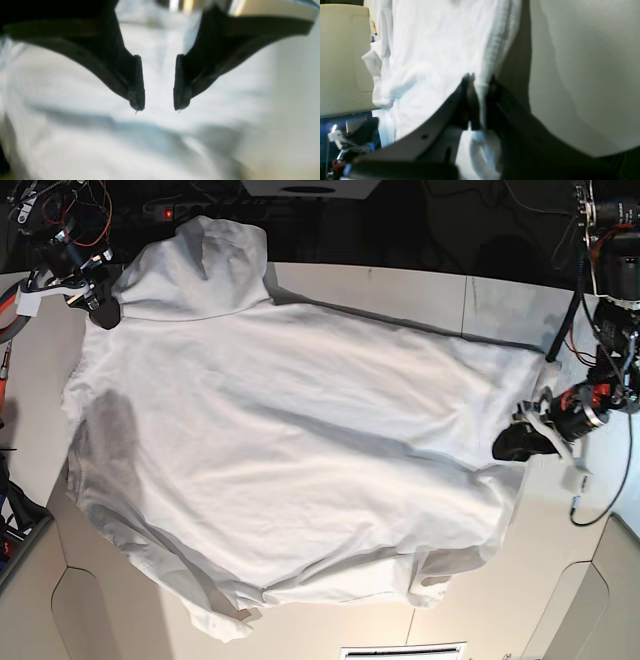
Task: Layout the t-shirt on the table in an organized manner, then fold the t-shirt properly
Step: 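Lift the shirt with both grippers holding opposite shoulder corners, then lower the held shirt edge onto the table, folding it over itself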
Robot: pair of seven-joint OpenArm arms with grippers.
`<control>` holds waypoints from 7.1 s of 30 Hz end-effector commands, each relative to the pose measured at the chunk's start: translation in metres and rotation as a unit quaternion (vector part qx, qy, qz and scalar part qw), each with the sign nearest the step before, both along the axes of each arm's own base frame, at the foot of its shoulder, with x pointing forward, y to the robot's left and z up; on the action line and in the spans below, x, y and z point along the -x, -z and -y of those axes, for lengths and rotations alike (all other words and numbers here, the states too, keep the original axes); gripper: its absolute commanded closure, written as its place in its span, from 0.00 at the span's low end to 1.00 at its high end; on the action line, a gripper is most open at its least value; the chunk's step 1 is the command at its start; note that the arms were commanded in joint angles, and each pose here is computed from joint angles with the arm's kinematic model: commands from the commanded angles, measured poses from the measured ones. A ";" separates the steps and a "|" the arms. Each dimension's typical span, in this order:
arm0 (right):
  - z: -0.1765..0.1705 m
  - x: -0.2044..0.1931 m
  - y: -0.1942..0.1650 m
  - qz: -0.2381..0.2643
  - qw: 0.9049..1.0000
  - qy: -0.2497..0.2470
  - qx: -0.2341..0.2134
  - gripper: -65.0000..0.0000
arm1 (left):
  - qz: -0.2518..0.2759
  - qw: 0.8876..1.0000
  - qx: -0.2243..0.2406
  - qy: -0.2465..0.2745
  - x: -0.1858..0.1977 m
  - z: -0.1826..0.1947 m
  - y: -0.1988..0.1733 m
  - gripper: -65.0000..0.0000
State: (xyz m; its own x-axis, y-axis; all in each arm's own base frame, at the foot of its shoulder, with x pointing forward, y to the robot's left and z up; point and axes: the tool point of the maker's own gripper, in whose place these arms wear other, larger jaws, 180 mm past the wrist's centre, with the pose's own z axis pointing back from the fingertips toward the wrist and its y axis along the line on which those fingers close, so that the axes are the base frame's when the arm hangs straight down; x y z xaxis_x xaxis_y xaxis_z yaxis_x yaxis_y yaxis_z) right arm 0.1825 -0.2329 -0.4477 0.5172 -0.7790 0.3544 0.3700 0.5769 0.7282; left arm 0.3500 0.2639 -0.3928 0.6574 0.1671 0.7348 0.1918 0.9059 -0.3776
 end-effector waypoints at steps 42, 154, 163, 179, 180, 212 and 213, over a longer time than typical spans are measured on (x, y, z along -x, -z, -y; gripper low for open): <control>0.002 0.009 -0.022 0.017 0.999 -0.026 0.009 1.00 | -0.082 0.982 0.091 -0.144 0.110 -0.055 0.040 1.00; 0.056 -0.158 -0.115 0.121 0.923 -0.101 0.352 0.72 | 0.068 0.985 0.068 -0.144 0.020 -0.054 -0.016 0.54; 0.028 -0.113 -0.138 0.125 0.931 -0.180 0.293 1.00 | 0.066 0.985 0.066 -0.143 0.021 -0.054 -0.016 0.54; 0.072 -0.073 -0.056 0.014 0.941 -0.171 0.292 1.00 | 0.067 0.985 0.068 -0.144 0.020 -0.054 -0.016 0.54; 0.072 -0.077 -0.051 0.009 0.942 -0.175 0.287 1.00 | 0.067 0.985 0.068 -0.143 0.021 -0.054 -0.016 0.54; 0.091 -0.117 -0.127 0.061 0.923 -0.145 0.351 1.00 | 0.066 0.985 0.068 -0.143 0.021 -0.054 -0.015 0.54; 0.089 -0.108 -0.128 0.063 0.927 -0.142 0.340 1.00 | 0.066 0.985 0.068 -0.144 0.021 -0.053 -0.015 0.54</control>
State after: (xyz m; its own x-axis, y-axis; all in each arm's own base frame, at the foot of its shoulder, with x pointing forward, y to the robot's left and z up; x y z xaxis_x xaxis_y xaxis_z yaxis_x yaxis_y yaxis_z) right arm 0.2840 -0.3199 -0.3332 0.6205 -0.2106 0.7554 0.0888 0.9759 0.1991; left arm 0.3187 0.3094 -0.3969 0.5185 0.4410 0.7326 -0.0362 0.8673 -0.4965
